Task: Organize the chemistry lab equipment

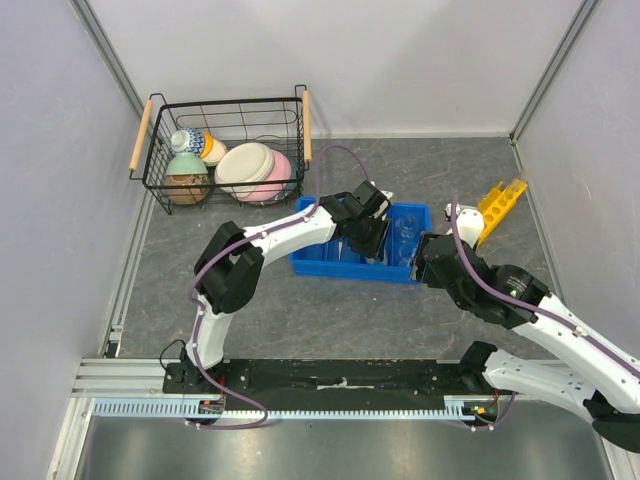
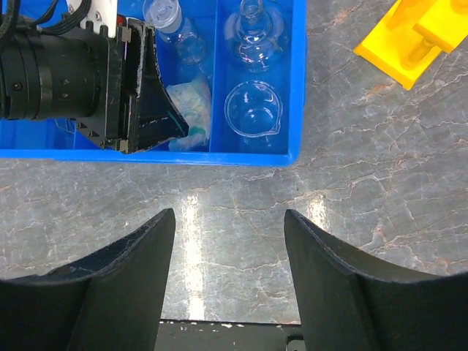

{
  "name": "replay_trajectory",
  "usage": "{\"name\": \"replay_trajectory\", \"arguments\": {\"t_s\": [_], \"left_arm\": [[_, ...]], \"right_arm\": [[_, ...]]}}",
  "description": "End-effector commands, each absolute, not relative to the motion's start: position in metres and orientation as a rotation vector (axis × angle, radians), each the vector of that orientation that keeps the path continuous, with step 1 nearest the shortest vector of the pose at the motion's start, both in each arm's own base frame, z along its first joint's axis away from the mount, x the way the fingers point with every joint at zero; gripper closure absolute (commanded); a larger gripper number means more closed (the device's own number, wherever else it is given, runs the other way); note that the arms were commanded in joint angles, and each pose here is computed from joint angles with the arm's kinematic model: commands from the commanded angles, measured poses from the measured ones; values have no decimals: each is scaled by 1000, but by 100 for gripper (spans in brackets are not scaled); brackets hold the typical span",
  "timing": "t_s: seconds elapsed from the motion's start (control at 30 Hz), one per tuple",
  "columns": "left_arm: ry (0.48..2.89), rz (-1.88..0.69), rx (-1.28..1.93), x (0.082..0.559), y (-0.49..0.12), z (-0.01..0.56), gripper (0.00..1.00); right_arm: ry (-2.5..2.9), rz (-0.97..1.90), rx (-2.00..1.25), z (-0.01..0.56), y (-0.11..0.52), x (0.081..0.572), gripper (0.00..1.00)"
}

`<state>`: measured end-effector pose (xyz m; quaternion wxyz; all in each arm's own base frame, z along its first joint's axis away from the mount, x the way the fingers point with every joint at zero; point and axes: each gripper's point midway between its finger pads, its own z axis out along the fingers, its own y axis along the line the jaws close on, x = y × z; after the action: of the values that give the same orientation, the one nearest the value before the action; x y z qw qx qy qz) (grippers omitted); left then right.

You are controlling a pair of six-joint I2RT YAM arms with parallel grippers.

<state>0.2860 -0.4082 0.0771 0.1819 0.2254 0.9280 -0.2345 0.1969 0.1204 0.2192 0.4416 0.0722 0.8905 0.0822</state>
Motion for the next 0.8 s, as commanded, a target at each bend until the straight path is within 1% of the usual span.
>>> {"name": "replay_trajectory", "arguments": {"t_s": [0.0,0.13,0.27,0.43,0.53,0.6,0.63,0.67,0.73,0.77], "left_arm": [[2522,-693,699,292,-415,110,56],[2495,-708,709,290,-412,129,54],[2437,-731,699,289,-409,163,53],[2386,-703,679,286,-393,201,51],[2381,-665,669,281,-380,212,50],[2344,-654,648,277,-367,229,45],[2328,-651,638,275,-362,236,43],[2304,-651,625,270,-353,247,38],[2279,-633,605,267,-342,258,36],[2272,-615,592,267,-335,261,31]], "right_arm": [[2191,166,191,218,117,201,31],[2190,178,191,218,121,204,31],[2186,171,191,219,123,206,30],[2179,171,185,225,126,210,30],[2155,174,180,237,128,214,30],[2133,163,172,246,126,217,29],[2115,155,178,254,125,220,27],[2102,147,178,259,124,221,25],[2072,128,174,272,122,226,24],[2067,120,170,275,121,227,23]]}}
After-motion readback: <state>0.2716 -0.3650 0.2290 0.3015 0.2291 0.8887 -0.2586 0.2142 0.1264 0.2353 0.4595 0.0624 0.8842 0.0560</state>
